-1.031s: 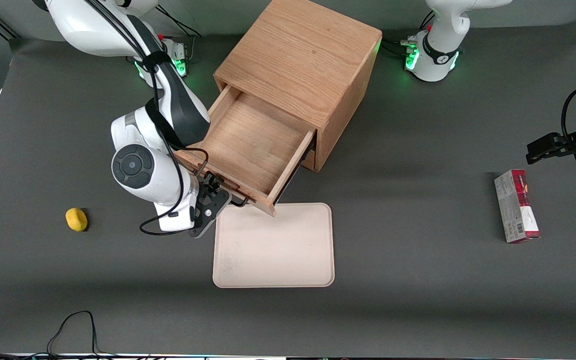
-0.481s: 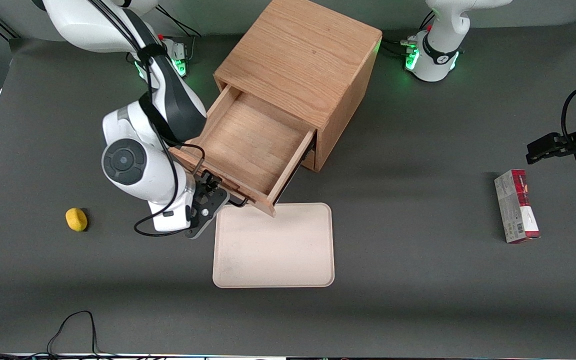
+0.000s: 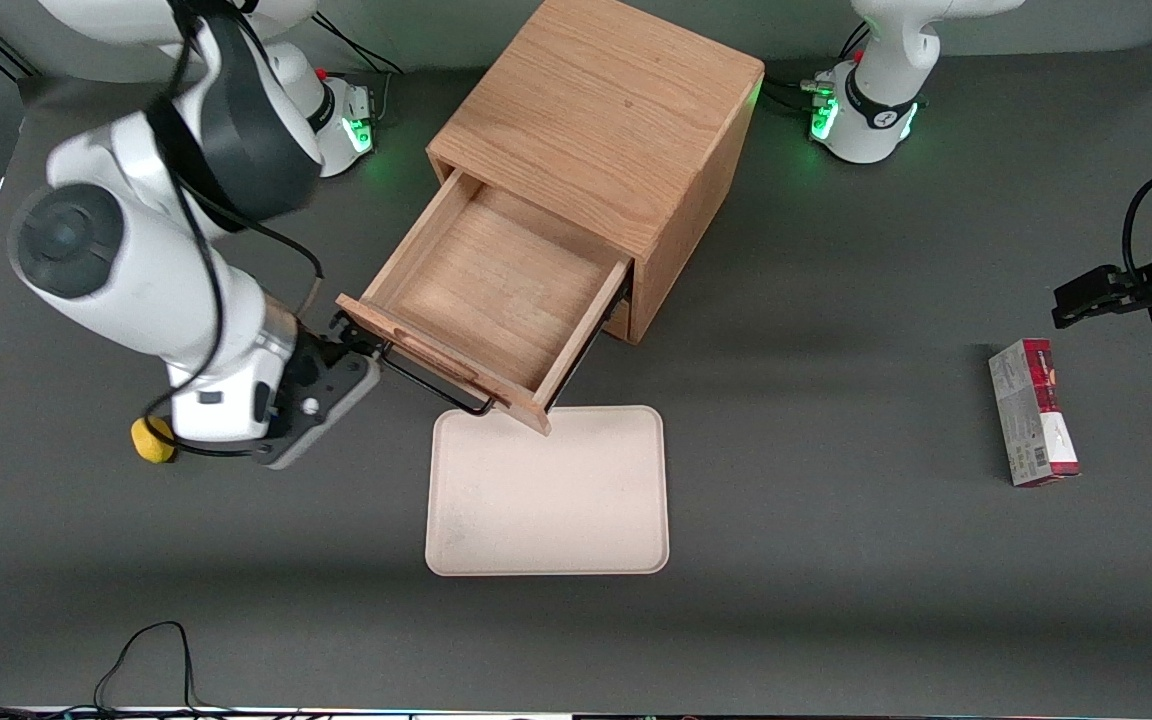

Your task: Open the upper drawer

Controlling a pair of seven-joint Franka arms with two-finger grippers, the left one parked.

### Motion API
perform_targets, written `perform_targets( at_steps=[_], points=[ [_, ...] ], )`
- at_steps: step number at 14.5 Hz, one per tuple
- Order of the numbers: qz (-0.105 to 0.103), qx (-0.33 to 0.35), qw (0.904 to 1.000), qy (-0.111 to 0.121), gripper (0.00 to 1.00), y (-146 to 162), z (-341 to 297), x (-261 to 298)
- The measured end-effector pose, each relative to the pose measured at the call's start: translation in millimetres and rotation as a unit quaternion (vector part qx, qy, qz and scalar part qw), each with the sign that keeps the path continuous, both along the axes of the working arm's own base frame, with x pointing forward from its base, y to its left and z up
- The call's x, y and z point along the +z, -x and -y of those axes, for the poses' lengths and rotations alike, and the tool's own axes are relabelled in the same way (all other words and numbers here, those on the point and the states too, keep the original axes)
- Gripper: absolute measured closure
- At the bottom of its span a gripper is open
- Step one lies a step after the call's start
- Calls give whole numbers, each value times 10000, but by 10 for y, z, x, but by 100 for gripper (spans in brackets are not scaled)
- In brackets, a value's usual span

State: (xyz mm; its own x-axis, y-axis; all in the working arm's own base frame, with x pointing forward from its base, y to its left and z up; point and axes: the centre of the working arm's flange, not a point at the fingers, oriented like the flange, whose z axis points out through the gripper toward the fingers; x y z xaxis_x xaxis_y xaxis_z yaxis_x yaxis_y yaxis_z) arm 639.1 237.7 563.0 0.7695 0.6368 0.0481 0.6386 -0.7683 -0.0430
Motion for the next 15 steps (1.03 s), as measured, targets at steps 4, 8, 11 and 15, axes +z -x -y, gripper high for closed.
perform_targets(
  at_steps=[4,8,11,15],
  points=[
    [-94,-1161,9929,225,0,79,549,334],
    [-95,-2018,9787,372,0,60,1210,442],
    [-43,-2477,9681,381,0,45,1750,467],
    [-31,-2894,9571,111,0,199,2406,350]
  ],
)
